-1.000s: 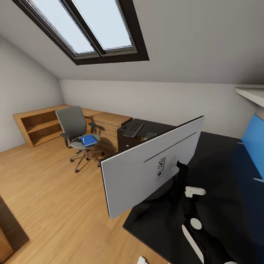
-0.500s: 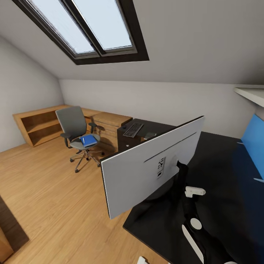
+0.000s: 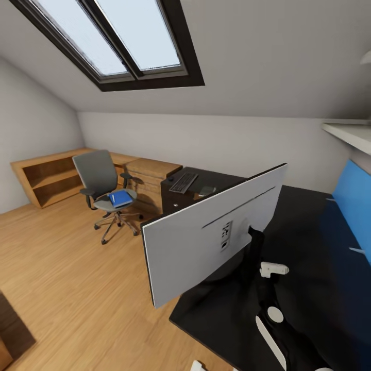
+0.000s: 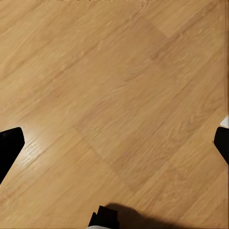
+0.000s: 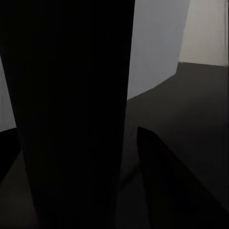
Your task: In the bedroom, organize the workspace by keeping the computer under the desk, ensuring the monitor is on the desk, placing the keyboard on the desk next to the monitor, placing the mouse on the desk next to the keyboard, moving the folder from the swivel chair onto the desk next to the mouse, stacking the notebook on top of the folder with the pen on top of the notebook, and positioning the swivel chair next to the desk.
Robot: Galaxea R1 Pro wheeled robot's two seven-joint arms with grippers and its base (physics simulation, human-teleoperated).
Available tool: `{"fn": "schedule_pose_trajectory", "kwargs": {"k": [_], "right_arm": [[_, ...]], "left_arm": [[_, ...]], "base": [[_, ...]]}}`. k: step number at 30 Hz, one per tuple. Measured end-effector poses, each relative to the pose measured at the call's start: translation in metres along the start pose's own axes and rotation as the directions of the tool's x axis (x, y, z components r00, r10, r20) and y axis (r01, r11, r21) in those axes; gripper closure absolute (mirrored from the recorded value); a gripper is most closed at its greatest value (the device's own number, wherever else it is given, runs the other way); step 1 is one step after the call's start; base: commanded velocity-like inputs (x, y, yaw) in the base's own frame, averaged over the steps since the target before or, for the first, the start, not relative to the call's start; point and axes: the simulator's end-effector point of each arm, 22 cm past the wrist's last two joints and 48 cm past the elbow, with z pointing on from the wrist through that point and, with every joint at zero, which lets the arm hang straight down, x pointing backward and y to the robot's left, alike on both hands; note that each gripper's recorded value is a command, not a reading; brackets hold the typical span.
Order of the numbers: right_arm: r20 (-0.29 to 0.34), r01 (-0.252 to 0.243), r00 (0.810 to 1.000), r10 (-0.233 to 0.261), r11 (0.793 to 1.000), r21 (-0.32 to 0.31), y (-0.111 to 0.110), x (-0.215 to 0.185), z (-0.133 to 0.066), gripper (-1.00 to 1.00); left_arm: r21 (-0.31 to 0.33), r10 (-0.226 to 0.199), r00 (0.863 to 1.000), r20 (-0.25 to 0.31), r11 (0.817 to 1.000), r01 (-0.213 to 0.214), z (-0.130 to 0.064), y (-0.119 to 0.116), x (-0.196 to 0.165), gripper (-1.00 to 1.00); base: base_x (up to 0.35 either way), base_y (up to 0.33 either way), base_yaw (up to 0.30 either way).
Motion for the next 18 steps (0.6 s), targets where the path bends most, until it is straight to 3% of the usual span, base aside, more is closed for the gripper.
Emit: {"fn": "schedule_pose_trajectory", "kwargs": {"k": [18], "right_arm": [[0.009, -0.008, 1.000, 0.008, 1.000, 0.003, -0.0008, -0.0064, -0.0004, 1.00]], "left_arm": [[0.003, -0.002, 1.000, 0.012, 1.000, 0.002, -0.0003, -0.0012, -0.0052, -1.00]], "base": [[0.000, 0.000, -0.220]]}}
